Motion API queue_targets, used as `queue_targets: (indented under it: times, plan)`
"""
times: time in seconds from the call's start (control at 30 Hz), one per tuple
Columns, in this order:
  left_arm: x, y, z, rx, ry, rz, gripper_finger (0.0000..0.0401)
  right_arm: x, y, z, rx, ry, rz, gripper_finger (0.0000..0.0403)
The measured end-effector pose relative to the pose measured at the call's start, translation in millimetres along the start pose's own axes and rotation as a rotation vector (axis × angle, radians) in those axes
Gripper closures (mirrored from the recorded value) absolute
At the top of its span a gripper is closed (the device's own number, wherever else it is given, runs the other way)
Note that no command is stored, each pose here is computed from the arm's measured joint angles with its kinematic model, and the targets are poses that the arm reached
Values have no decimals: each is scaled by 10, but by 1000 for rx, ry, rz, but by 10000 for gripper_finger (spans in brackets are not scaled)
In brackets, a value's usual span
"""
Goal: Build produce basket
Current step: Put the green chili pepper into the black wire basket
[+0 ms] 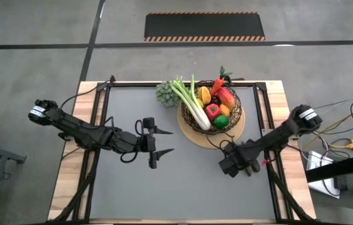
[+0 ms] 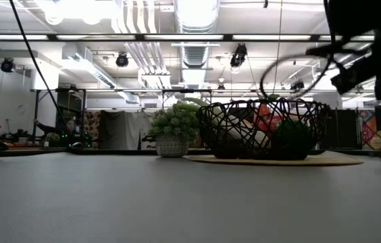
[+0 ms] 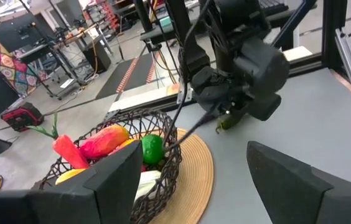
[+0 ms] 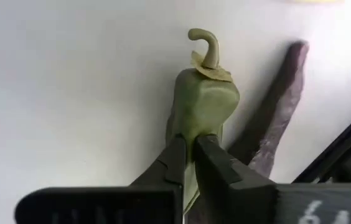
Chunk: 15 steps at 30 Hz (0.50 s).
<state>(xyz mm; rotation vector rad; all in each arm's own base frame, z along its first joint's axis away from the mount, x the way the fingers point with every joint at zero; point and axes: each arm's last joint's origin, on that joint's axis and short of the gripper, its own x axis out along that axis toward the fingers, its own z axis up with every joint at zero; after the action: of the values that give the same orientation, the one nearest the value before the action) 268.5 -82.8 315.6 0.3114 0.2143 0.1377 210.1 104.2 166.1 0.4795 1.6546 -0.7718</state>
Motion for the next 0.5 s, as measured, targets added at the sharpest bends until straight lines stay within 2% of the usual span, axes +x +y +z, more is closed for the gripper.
queue_targets:
  times: [0.13, 0.2, 0.33, 0.43, 0.5]
  plan:
    - [0, 3, 12, -14, -13, 3, 131, -210, -85, -56, -83, -127, 113, 390]
    - [9, 1, 30, -27, -36, 8, 131, -340, -92, -100, -160, -254, 207, 390]
    - [53, -27, 42, -57, -98, -6, 131, -589, -64, -190, -305, -601, 390, 390]
    - [127, -72, 30, -71, -126, -4, 131, -689, -34, -228, -369, -889, 442, 390]
    - [186, -102, 22, -83, -148, 2, 131, -702, -10, -243, -392, -1065, 435, 390]
